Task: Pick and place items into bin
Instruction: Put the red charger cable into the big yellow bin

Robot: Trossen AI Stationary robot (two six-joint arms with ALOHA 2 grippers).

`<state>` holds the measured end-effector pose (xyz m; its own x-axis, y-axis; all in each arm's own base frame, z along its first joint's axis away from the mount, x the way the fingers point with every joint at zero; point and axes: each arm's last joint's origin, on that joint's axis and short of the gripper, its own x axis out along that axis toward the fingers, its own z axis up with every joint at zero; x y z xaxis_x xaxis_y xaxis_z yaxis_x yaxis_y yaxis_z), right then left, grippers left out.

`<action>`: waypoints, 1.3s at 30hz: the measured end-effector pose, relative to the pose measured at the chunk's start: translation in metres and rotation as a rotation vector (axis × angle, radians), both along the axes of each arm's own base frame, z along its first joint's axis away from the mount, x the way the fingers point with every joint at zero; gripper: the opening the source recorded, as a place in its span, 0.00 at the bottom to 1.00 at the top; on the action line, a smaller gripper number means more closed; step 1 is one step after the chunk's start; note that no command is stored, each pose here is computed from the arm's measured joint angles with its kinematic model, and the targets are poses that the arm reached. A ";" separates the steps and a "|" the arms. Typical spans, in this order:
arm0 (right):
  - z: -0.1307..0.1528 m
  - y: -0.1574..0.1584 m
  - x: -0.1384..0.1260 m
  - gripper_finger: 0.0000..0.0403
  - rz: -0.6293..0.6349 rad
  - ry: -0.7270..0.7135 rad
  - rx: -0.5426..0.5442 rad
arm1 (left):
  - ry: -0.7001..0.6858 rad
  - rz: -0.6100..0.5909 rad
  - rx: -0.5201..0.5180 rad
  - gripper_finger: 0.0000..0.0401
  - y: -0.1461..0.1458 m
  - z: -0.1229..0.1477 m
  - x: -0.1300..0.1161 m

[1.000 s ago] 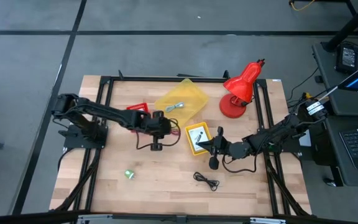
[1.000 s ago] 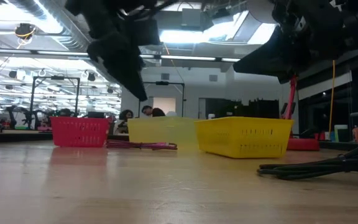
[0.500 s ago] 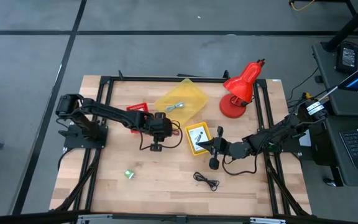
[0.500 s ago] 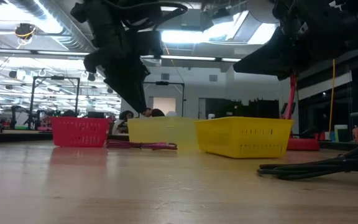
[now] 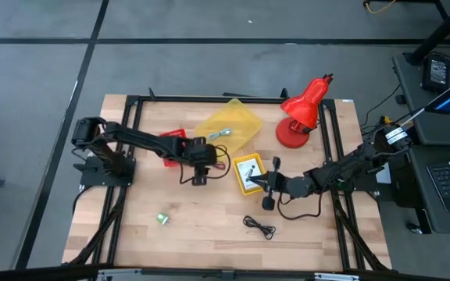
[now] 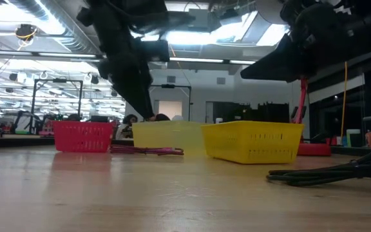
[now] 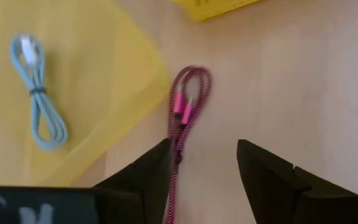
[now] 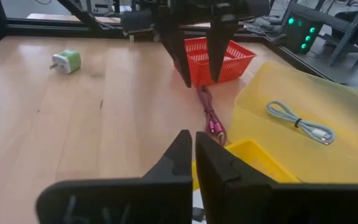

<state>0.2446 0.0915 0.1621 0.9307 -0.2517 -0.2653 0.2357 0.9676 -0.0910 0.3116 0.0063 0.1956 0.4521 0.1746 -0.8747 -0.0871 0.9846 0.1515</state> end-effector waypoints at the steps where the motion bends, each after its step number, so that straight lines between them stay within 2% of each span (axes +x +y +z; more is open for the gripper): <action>1: 0.000 -0.001 0.000 0.01 -0.002 0.003 -0.001 | 0.007 0.021 -0.006 0.44 0.003 -0.002 0.000; 9: -0.001 -0.003 0.001 0.01 -0.011 0.014 -0.006 | 0.087 0.102 -0.025 0.44 0.023 -0.027 0.005; 26: -0.003 -0.010 0.003 0.01 -0.039 0.030 -0.009 | 0.218 0.088 -0.046 0.42 0.032 -0.059 0.009; 28: -0.003 -0.010 0.003 0.01 -0.039 0.031 -0.009 | 0.228 0.059 -0.036 0.41 0.032 -0.061 0.009; 33: -0.003 -0.010 0.002 0.01 -0.039 0.034 -0.012 | 0.234 -0.003 -0.018 0.31 0.029 -0.059 0.009; 39: -0.003 -0.010 0.002 0.01 -0.039 0.034 -0.013 | 0.239 -0.032 -0.024 0.10 0.026 -0.059 0.008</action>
<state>0.2470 0.0813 0.1590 0.9107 -0.2910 -0.2933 0.2696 0.9564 -0.1120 0.3195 0.0324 0.1370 0.2364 0.1410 -0.9614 -0.0206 0.9899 0.1402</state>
